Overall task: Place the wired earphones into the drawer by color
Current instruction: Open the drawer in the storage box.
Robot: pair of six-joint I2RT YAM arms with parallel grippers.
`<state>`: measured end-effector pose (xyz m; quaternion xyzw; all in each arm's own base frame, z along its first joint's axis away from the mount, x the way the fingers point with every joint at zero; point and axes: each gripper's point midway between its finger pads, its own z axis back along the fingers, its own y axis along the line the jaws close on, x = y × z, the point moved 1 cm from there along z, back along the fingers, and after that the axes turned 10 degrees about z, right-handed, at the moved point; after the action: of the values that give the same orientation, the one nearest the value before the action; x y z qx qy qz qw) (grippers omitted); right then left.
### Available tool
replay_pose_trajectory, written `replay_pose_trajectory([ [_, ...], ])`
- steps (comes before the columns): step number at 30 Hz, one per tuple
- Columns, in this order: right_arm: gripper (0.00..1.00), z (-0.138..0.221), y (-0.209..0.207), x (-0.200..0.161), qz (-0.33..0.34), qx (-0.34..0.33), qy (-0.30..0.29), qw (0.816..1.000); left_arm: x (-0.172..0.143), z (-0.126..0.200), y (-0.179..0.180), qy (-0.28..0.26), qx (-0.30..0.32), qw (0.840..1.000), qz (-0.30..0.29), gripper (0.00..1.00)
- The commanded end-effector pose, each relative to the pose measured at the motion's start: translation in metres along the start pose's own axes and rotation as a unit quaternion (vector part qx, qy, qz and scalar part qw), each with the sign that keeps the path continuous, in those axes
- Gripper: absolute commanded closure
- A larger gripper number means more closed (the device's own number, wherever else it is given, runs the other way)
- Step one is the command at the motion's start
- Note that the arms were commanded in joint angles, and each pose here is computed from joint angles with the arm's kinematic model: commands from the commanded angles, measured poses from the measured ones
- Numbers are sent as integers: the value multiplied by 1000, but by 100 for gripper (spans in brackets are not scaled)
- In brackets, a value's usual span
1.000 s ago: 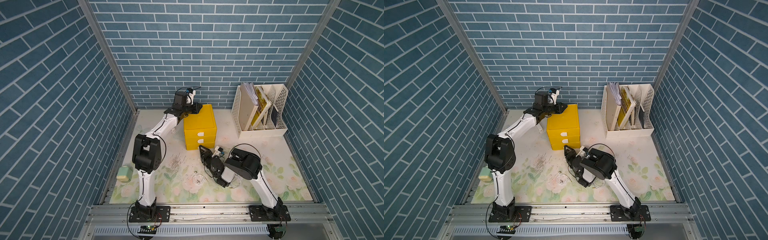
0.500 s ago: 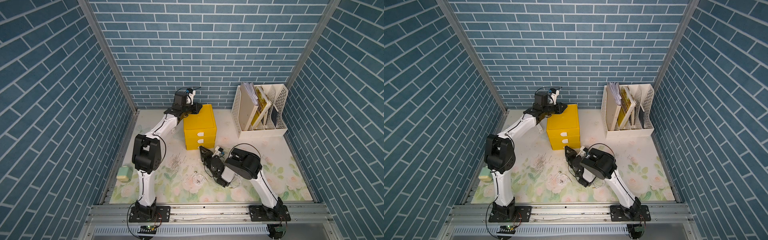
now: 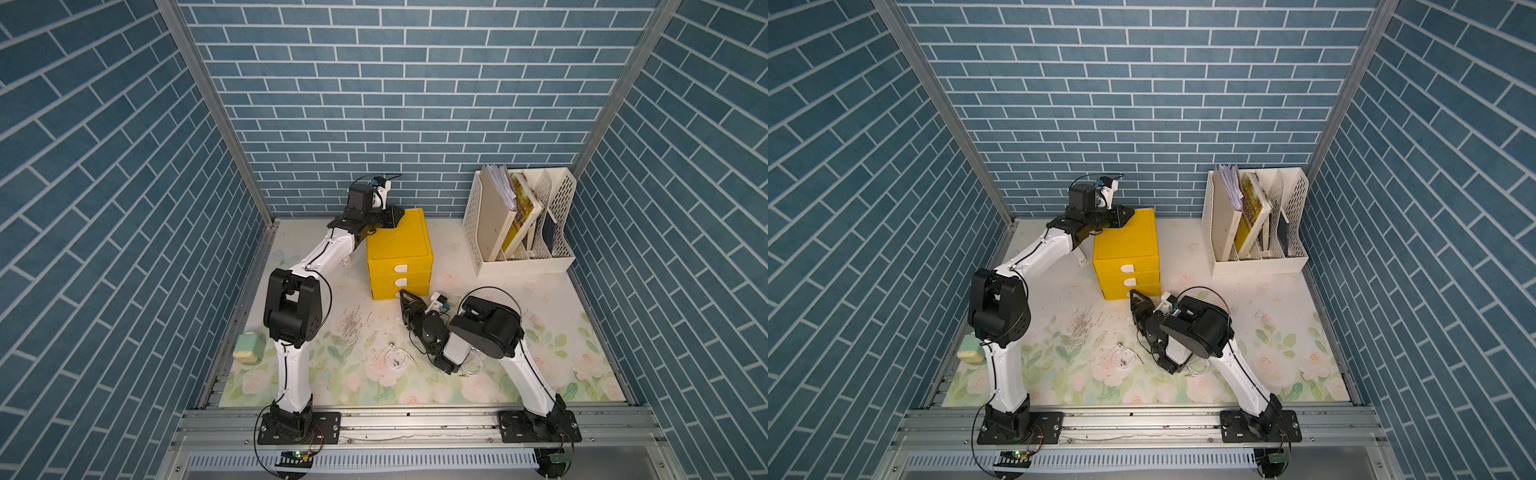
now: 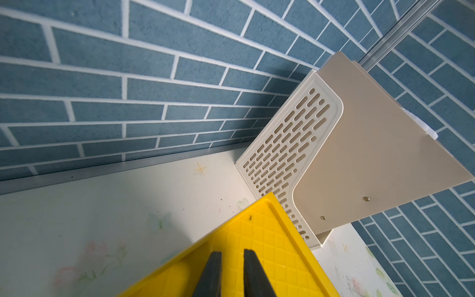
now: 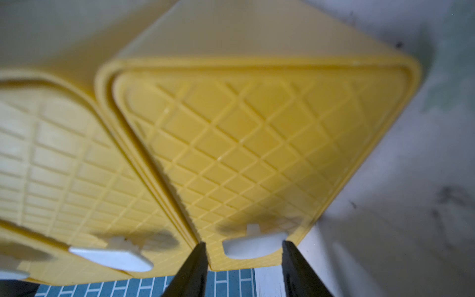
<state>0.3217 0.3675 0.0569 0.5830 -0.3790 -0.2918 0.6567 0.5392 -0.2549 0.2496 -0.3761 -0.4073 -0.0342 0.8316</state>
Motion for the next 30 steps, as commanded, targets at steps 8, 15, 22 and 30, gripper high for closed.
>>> replay_pose_trajectory([
  [8,42,-2,-46,0,41,-79,-2,996,-94,-11,79,138,97,981,90,78],
  [15,44,-9,-55,0,42,-91,-6,995,-95,-12,78,142,94,981,91,78],
  [22,53,-7,-62,4,39,-96,-13,995,-96,-13,79,144,93,981,91,78],
  [30,64,-6,-63,4,34,-96,-10,995,-99,-13,81,147,95,980,92,78],
])
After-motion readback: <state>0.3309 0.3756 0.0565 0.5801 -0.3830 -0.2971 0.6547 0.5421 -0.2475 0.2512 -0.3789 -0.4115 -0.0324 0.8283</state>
